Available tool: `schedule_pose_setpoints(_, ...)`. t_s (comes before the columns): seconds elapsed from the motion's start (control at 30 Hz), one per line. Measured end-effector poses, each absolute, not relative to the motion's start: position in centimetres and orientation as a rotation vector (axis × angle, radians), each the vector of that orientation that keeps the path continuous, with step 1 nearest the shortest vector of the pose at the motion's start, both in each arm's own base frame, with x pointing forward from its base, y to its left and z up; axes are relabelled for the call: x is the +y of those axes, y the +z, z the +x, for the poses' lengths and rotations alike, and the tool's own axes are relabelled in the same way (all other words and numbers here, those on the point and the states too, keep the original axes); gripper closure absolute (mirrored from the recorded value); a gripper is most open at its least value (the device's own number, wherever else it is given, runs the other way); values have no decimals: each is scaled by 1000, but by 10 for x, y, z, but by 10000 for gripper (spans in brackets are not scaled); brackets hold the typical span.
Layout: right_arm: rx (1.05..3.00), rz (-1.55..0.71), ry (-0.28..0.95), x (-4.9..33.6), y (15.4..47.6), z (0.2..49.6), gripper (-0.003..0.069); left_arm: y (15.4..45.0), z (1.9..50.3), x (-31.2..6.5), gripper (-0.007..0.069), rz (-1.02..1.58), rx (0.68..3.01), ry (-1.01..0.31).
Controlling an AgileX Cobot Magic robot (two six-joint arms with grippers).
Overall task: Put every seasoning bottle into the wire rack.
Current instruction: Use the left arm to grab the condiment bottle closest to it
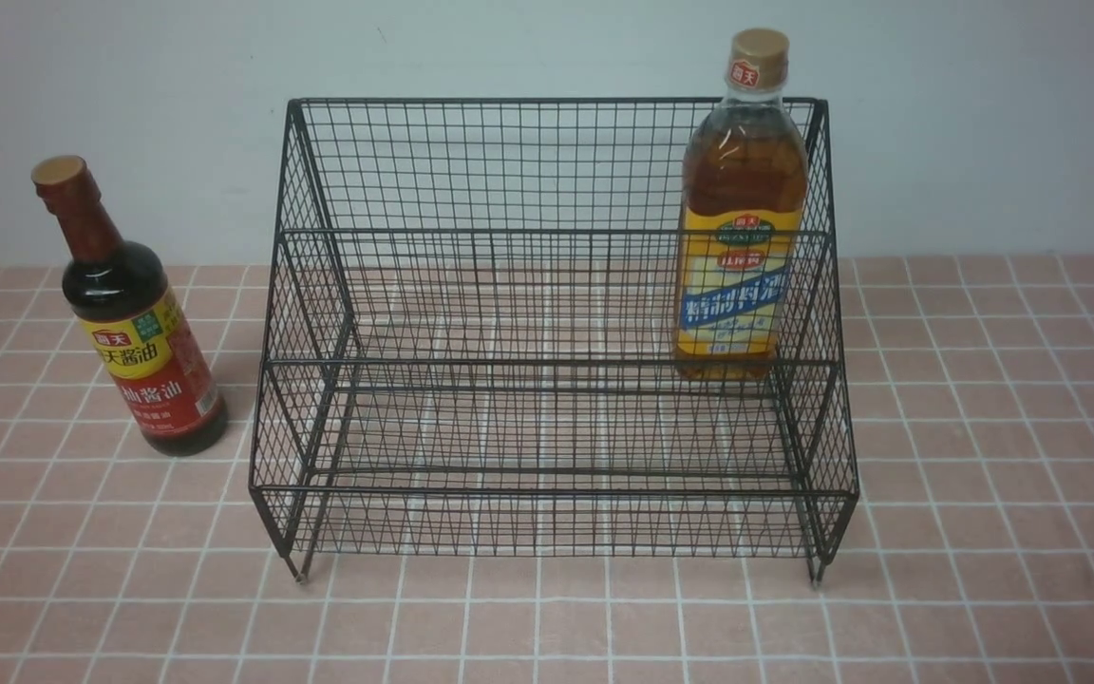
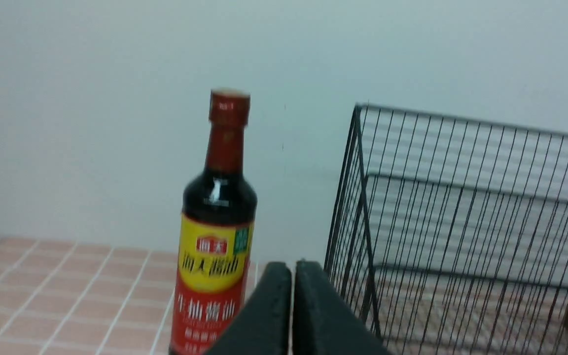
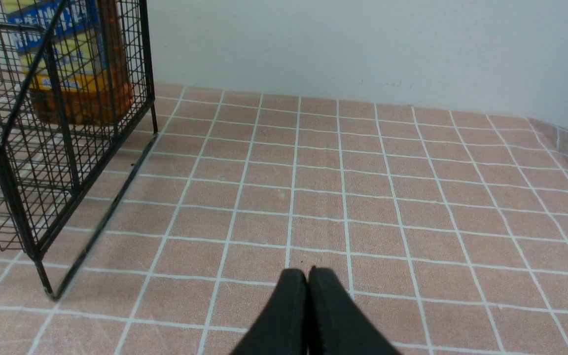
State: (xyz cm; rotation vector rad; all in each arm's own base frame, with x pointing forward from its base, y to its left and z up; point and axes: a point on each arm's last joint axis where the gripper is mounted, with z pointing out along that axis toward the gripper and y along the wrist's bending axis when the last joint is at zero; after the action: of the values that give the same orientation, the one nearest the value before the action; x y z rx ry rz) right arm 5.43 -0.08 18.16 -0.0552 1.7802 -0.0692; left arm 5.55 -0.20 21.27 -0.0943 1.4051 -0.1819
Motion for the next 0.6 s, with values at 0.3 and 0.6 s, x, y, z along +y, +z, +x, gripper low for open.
schedule_pose_setpoints(0.3, 1780, -55, -69, -1, 182, 54, 672, 271, 52, 7, 631, -111, 991, -77)
schedule_pose_setpoints(0.6, 1780, -55, -69, -1, 181, 54, 672, 329, 135, 0, 631, -80, 1283, -61)
